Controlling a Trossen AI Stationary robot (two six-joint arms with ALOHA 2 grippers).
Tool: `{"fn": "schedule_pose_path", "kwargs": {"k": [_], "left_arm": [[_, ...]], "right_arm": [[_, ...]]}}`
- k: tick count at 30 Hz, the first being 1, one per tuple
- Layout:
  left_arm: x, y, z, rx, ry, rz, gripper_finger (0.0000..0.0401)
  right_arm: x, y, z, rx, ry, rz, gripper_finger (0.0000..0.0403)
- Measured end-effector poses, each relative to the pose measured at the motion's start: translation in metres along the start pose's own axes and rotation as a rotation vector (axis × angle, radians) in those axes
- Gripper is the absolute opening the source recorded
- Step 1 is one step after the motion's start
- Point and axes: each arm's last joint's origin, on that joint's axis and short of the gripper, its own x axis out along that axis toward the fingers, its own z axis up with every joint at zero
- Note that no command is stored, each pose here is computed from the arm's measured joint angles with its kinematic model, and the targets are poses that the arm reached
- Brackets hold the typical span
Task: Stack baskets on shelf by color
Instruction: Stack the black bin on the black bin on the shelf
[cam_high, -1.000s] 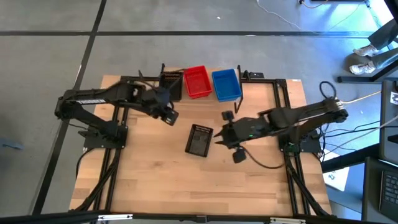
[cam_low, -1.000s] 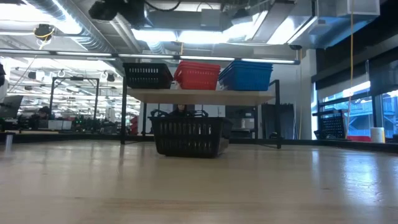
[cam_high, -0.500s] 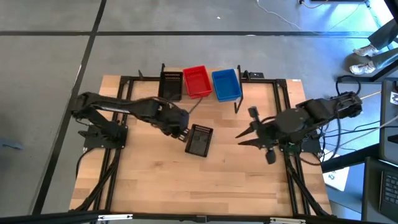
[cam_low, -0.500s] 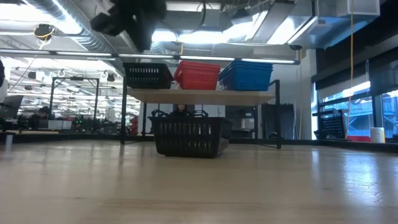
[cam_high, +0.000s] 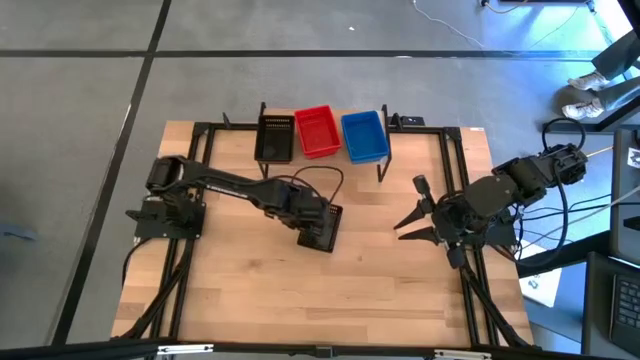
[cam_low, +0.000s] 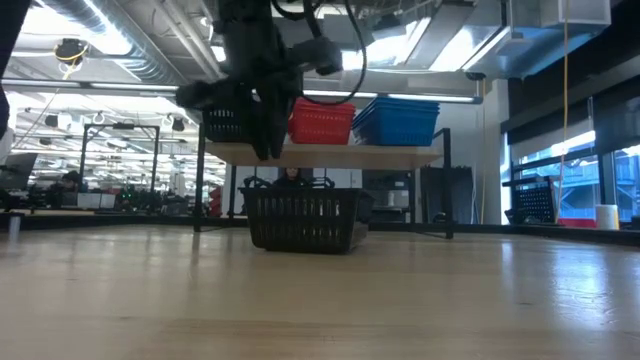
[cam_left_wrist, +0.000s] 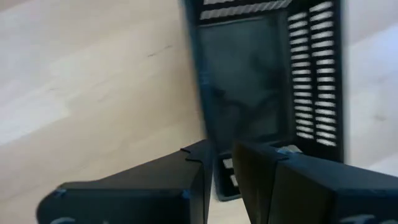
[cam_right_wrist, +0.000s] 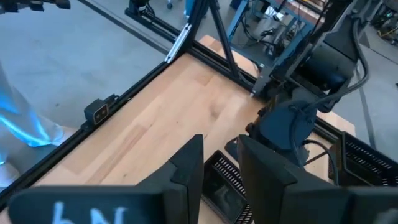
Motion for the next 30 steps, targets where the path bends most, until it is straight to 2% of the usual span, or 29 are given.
{"fn": "schedule_pose_path", "kwargs": {"k": [21, 30], "left_arm": [[0.03, -0.002, 0.0, 0.005, -0.033, 0.078, 0.0053], [0.06, -0.004, -0.005, 0.017, 0.004, 0.118, 0.0053]], "right_arm": [[0.0, 0.002, 0.0, 0.003, -0.006, 0.059, 0.0099], [0.0, 0.002, 0.0, 0.003, -0.006, 0.061, 0.0099]]}}
